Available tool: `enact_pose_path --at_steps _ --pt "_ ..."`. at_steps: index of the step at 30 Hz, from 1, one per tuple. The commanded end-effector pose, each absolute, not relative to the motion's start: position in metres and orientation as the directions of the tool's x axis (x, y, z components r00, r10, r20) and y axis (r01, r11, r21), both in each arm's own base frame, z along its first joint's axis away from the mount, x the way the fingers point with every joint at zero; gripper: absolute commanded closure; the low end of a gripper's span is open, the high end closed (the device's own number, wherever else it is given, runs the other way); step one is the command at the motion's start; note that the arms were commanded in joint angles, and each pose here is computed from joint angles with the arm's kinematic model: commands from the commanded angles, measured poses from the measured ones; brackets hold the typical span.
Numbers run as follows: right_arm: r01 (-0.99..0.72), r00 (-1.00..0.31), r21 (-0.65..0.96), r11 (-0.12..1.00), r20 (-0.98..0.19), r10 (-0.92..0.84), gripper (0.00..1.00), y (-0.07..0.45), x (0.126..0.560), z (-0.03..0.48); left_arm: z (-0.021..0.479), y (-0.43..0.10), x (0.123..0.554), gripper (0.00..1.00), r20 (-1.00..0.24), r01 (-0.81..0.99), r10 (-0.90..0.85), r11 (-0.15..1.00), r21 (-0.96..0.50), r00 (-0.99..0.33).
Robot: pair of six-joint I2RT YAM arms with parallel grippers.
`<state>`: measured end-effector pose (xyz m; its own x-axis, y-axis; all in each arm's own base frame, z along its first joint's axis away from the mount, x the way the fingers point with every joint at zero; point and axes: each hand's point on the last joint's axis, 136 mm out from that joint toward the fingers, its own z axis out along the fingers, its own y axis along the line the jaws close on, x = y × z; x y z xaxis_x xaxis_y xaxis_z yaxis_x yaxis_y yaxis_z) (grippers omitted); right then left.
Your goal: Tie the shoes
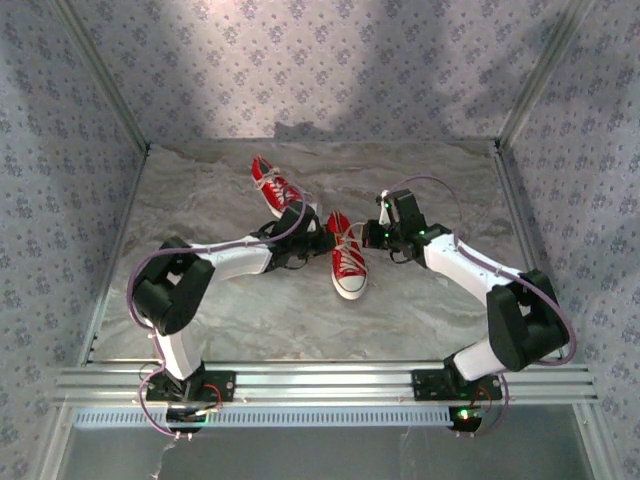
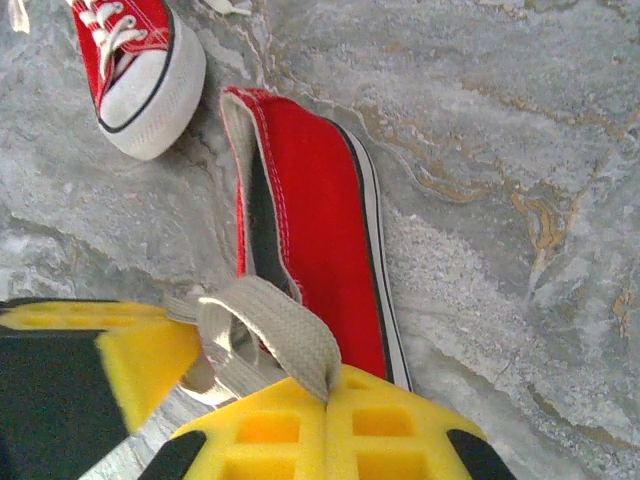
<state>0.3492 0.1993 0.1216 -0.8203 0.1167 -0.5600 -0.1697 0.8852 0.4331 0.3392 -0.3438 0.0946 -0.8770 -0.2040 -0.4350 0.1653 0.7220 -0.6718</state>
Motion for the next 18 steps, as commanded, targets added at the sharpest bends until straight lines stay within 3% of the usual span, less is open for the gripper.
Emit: enact_pose_path --at_steps 1,9,18 --pt "-0.214 -0.820 0.423 0.880 -0.567 0.073 1.00 0.203 0.340 0.122 0.136 -0.354 0.345 1.00 -0.534 0.308 -0.216 0.621 -0.721 -0.817" --pt "-0.275 -0.814 0.415 0.868 -0.581 0.020 1.00 0.213 0.332 0.123 0.164 -0.368 0.340 1.00 -0.625 0.488 -0.193 0.468 -0.736 -0.757" --pt "-0.277 -0.814 0.402 0.873 -0.580 0.008 1.00 0.212 0.330 0.120 0.179 -0.359 0.336 1.00 -0.722 0.598 -0.190 0.445 -0.667 -0.665"
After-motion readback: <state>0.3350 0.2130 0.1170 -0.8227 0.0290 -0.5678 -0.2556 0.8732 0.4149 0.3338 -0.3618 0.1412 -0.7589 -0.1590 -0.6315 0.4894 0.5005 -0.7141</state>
